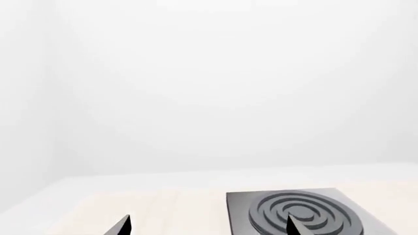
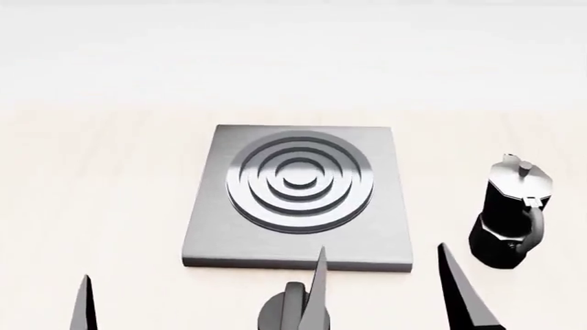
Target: Put the moka pot on the stove.
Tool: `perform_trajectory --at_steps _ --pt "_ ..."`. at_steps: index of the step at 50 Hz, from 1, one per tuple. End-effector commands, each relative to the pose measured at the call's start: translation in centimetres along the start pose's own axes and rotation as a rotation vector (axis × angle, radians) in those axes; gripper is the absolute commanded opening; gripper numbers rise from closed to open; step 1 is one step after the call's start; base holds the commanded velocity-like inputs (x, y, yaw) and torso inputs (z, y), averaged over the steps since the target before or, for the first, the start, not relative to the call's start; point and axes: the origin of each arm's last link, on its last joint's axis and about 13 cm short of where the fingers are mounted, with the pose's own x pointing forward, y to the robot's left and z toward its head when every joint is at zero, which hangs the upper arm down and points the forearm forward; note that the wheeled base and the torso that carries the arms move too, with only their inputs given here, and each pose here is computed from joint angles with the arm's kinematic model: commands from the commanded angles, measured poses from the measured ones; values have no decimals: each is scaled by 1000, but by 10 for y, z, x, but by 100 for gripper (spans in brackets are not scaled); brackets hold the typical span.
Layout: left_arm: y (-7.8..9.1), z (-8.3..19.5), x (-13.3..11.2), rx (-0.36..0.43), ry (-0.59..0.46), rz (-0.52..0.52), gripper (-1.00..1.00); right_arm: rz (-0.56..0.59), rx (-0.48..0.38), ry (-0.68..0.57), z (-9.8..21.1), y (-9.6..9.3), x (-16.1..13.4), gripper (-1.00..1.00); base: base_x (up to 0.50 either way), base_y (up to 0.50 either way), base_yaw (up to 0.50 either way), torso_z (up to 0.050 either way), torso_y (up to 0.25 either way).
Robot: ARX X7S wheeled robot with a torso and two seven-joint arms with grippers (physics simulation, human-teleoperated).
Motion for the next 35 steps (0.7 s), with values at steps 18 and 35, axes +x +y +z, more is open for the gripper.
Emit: perform_trajectory --at_steps 18,35 --pt "3 2 1 -17 -17 8 100 -12 0 -24 2 -3 2 100 0 0 0 50 0" --pt "3 2 0 -16 -18 4 100 -11 1 -28 3 -2 2 100 0 0 0 48 -54"
